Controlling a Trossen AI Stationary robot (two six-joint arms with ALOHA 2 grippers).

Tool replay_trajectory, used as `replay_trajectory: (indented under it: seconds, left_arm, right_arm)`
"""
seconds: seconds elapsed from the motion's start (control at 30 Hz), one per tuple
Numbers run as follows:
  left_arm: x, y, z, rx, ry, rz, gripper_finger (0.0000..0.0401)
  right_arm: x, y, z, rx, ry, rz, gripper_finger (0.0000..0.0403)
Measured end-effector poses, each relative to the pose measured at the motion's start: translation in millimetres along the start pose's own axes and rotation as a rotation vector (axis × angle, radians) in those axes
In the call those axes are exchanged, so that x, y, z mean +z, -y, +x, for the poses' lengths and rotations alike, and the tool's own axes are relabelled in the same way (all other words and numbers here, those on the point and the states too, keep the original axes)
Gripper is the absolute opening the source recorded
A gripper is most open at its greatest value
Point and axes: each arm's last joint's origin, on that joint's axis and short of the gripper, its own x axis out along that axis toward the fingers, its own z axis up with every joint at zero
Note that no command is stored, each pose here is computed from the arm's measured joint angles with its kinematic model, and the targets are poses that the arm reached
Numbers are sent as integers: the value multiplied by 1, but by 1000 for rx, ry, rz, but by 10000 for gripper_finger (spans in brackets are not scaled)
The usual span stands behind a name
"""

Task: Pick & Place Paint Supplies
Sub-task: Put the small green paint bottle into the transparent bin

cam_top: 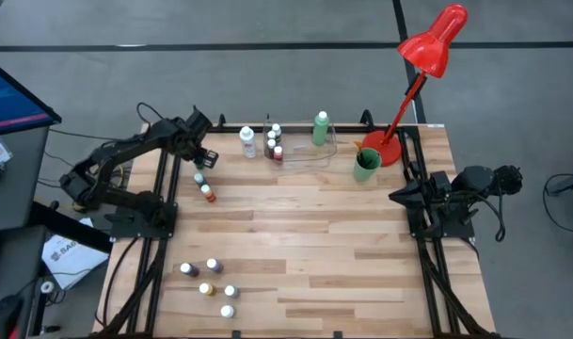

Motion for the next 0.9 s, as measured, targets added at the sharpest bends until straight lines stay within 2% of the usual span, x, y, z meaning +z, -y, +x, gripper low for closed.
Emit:
replay_trajectory:
  seconds: [0.2,0.3,0.7,0.9]
  left_arm:
    - [12,5,-17,-108,24,-52,92]
    - [19,9,-33,-126,44,-58,92]
    - [53,23,-123,-262,302,-89,92]
    - [74,40,-154,-327,388,-68,92]
  right_arm:
    - [0,0,0,0,0,0,21]
    - [0,0,0,0,0,0,21]
    - [0,0,0,0,0,0,21]
    - [0,0,0,0,0,0,21]
